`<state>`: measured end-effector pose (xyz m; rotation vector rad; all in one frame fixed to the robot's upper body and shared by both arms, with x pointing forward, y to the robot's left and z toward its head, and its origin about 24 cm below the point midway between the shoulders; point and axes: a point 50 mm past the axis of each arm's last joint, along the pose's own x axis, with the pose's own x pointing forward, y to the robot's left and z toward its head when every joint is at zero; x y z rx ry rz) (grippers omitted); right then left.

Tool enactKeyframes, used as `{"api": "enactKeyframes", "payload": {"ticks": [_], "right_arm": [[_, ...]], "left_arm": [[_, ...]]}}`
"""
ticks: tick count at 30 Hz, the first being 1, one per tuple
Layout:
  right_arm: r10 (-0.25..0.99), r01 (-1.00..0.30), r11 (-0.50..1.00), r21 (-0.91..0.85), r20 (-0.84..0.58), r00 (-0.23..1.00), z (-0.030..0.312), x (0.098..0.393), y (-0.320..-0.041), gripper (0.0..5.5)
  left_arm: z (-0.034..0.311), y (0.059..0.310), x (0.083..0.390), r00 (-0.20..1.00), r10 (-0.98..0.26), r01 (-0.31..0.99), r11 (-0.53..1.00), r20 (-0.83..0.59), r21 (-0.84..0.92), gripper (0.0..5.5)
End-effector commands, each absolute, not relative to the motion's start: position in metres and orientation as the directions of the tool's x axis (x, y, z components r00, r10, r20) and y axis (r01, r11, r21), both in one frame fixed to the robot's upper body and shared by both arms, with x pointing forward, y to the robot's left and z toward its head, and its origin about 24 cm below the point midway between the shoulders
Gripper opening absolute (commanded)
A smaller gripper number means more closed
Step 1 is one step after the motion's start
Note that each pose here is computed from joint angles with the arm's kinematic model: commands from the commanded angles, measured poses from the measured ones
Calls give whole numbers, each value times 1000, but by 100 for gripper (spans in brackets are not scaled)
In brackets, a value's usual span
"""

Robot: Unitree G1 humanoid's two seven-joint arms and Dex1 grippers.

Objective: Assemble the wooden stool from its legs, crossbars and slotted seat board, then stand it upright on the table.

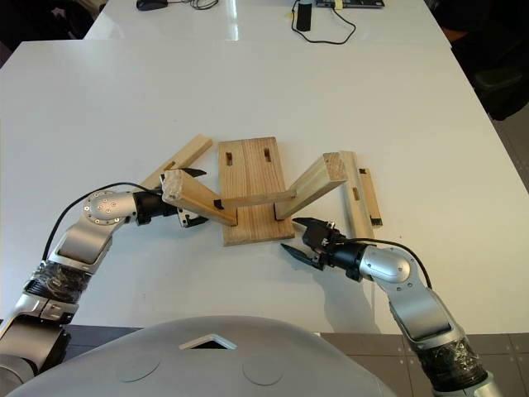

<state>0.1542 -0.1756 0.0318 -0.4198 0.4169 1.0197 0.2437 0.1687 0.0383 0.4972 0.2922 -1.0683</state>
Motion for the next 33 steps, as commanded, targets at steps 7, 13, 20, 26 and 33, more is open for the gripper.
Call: {"api": "enactKeyframes", "payload": {"ticks": [7,13,20,26,33], "right_arm": [[662,-827,532,-184,-519,541,22,172,-177,312],[619,-771,602,-208,-488,615,37,168,-193,312],[429,-524,807,-272,-339,837,71,162,-205,312],[13,-21,985,-169,-51,999,116,180,-208,312],[-147,148,987,-63,21,989,128,184,-187,312]], "left_arm": [[30,164,262,550,-725,835,483,-414,263,528],[41,183,256,605,-697,796,547,-385,260,528],[67,202,224,731,-614,664,741,-298,100,528],[102,185,227,903,-413,404,910,-123,-88,528],[122,159,224,930,-356,350,934,-88,-74,528]]}}
